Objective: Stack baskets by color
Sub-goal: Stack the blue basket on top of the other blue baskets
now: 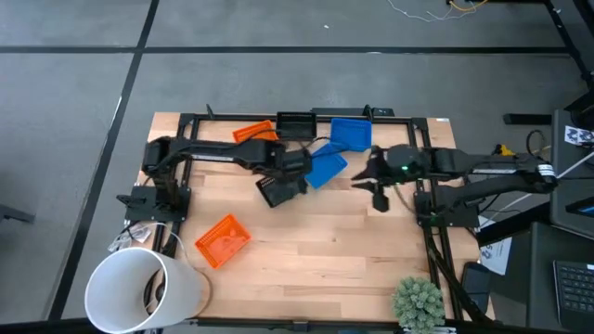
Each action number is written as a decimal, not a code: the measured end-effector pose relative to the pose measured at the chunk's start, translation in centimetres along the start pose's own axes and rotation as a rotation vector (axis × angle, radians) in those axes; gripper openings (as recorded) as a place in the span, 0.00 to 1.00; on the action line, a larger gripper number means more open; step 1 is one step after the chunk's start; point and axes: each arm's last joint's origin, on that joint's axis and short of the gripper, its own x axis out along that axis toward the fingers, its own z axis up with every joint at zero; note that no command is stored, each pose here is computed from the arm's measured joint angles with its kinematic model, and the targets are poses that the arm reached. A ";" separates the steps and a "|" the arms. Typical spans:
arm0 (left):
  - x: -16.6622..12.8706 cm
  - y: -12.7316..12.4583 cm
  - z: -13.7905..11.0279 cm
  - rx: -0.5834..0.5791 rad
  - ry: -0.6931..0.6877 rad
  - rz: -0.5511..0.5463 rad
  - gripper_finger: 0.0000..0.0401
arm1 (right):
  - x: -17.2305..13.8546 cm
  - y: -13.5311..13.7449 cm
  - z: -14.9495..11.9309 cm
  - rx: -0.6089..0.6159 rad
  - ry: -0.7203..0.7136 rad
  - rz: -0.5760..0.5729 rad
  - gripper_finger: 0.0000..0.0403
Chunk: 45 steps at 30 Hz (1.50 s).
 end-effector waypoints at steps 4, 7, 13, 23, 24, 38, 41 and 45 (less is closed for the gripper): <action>-3.7 0.7 -2.0 -0.044 0.042 0.078 0.14 | 3.7 -1.2 -0.8 -0.032 0.153 -0.069 0.23; -6.7 1.3 -3.5 -0.100 -0.010 0.108 0.14 | 6.2 -2.1 -1.0 -0.111 0.220 -0.080 0.23; -9.2 1.4 -6.4 -0.184 -0.101 0.114 0.14 | 10.2 -3.6 -0.5 -0.331 0.374 -0.049 0.23; -7.7 0.5 -10.0 -0.221 -0.083 0.131 0.14 | 14.5 -4.2 -0.3 -0.441 0.502 0.013 0.23; -7.4 0.4 -10.4 -0.217 -0.067 0.127 0.14 | 14.8 -4.3 -0.4 -0.449 0.514 0.012 0.23; -5.9 -0.2 -10.9 -0.237 -0.083 0.130 0.14 | 17.5 -6.4 -3.0 -0.440 0.672 -0.058 0.23; -5.9 -0.2 -10.9 -0.239 -0.087 0.129 0.14 | 18.0 -6.4 -3.9 -0.380 0.724 -0.036 0.16; -5.9 -0.2 -10.9 -0.238 -0.087 0.129 0.14 | 17.9 -5.4 -4.3 -0.332 0.775 -0.014 0.02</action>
